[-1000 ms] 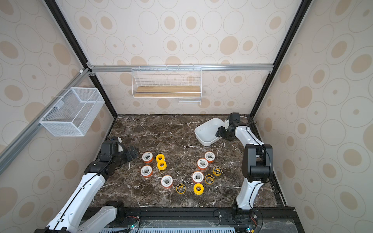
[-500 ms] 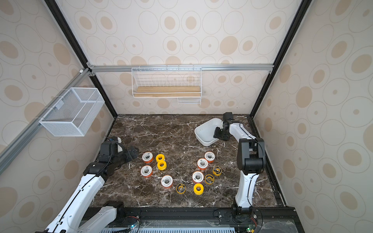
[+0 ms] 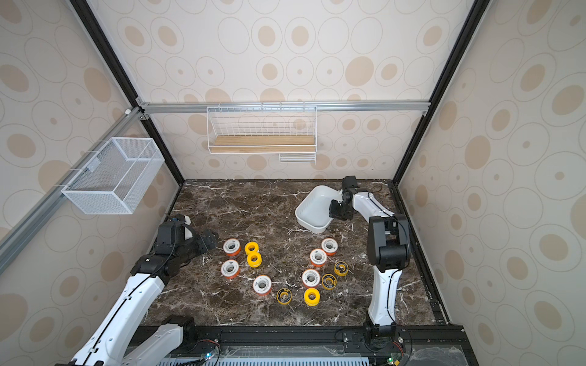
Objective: Put the sealing tape into the storage box
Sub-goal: Move the storage box to the center of the board.
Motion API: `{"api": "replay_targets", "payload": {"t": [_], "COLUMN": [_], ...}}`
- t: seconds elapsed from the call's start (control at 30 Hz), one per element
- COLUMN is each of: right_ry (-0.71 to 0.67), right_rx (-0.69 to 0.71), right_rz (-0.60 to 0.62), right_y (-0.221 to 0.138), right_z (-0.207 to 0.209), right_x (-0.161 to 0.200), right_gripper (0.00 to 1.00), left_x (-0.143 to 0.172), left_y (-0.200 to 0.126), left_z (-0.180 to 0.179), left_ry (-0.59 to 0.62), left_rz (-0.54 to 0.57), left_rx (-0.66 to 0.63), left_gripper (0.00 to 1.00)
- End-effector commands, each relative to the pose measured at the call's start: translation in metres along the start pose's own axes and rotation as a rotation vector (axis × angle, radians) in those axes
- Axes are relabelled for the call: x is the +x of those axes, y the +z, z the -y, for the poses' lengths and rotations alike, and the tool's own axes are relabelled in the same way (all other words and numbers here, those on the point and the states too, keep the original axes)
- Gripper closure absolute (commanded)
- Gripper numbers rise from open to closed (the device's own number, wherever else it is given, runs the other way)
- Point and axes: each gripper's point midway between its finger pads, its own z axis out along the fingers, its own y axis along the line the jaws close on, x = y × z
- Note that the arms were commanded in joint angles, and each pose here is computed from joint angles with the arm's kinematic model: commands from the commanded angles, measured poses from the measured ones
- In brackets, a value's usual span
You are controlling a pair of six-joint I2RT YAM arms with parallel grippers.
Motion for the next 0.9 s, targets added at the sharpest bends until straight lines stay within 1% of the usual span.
{"api": "replay_targets", "payload": {"t": [0.0, 0.03, 0.07, 0.13, 0.4, 0.67, 0.87], "right_ry": [-0.053, -0.064, -0.091, -0.127, -0.236, -0.325, -0.355], "right_rx": [-0.048, -0.056, -0.068, -0.088, -0.107, -0.11, -0.132], "right_rz": [-0.032, -0.036, -0.051, -0.065, -0.101, -0.101, -0.115], "right_y": [0.006, 0.006, 0.009, 0.01, 0.006, -0.012, -0.02], "right_z": [-0.02, -0.022, -0.033, -0.044, -0.068, -0.083, -0.089], "right_x": [0.006, 0.006, 0.013, 0.02, 0.056, 0.097, 0.127], "right_gripper": [0.75, 0.76, 0.78, 0.79, 0.79, 0.79, 0.8], "left_x": [-0.007, -0.007, -0.007, -0.006, -0.006, -0.007, -0.006], "left_y": [-0.005, -0.005, -0.005, -0.004, -0.004, -0.006, -0.005], "left_z": [0.006, 0.007, 0.007, 0.007, 0.007, 0.007, 0.007], "left_ry": [0.02, 0.02, 0.021, 0.02, 0.02, 0.021, 0.021], "left_rz": [0.008, 0.005, 0.004, 0.001, 0.002, 0.005, 0.001], "left_rx": [0.016, 0.018, 0.018, 0.017, 0.018, 0.02, 0.019], "left_gripper": [0.01, 0.01, 0.01, 0.01, 0.01, 0.01, 0.01]}}
